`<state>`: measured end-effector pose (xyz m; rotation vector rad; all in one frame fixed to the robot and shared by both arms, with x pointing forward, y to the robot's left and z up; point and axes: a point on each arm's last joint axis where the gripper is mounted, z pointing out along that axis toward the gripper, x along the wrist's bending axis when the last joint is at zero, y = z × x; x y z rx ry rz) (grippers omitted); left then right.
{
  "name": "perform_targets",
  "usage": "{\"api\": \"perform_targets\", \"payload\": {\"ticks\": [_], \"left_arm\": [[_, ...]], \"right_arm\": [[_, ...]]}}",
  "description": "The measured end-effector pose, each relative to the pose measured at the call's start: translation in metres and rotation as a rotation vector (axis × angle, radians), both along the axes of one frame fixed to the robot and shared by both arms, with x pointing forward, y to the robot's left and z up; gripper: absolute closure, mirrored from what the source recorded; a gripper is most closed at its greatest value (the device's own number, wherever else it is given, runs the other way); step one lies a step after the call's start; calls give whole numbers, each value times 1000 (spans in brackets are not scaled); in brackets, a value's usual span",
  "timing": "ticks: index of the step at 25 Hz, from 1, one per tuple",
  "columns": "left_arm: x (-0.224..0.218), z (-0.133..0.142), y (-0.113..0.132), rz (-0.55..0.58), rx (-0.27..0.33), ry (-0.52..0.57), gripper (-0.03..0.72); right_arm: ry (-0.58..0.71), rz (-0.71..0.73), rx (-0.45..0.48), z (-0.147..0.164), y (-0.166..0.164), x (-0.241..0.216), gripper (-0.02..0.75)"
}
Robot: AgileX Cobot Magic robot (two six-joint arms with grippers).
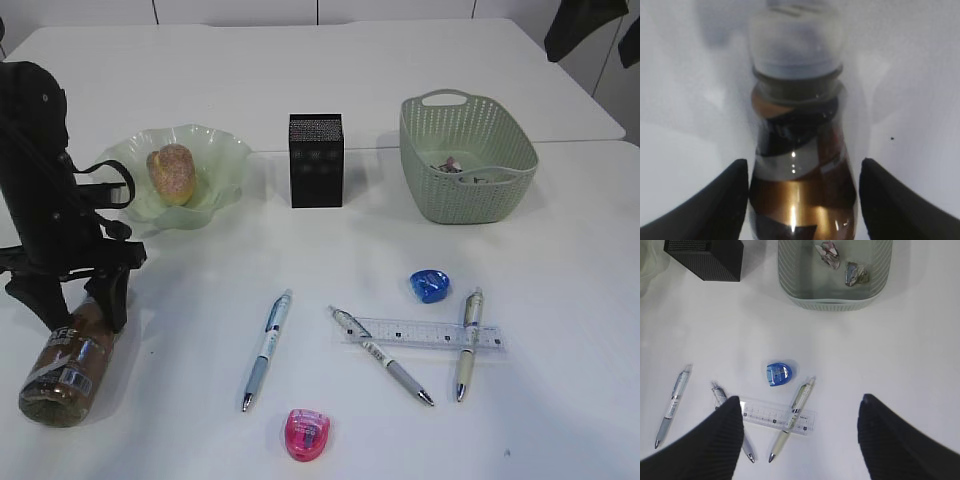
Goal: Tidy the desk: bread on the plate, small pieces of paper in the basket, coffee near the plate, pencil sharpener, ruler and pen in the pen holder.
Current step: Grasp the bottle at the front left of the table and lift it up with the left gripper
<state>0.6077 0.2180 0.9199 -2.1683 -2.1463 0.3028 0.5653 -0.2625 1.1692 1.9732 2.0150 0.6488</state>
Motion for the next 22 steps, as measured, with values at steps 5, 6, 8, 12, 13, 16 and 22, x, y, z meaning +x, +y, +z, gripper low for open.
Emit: {"api": "perform_targets", "payload": {"ticks": [5, 6, 8, 12, 13, 16, 22], "left_arm": [[3, -1, -1, 6, -8, -35, 199], [4, -1, -1, 7, -9, -44, 199], [4, -1, -1, 8, -9, -47, 199], [5, -4, -1, 8, -8, -42, 199], [5, -6, -1, 8, -7, -37, 199], [5, -11, -1, 8, -4, -26, 199], [5, -14, -1, 9, -5, -20, 200]], "right_arm": [[0, -1, 1, 0, 0, 0, 183], [0, -1, 1, 0, 0, 0, 183], [0, -1, 1, 0, 0, 0, 183], [0, -1, 1, 0, 0, 0, 183], [0, -1, 1, 0, 0, 0, 183], [0, -1, 1, 0, 0, 0, 183], [0, -1, 3, 0, 0, 0, 183]]}}
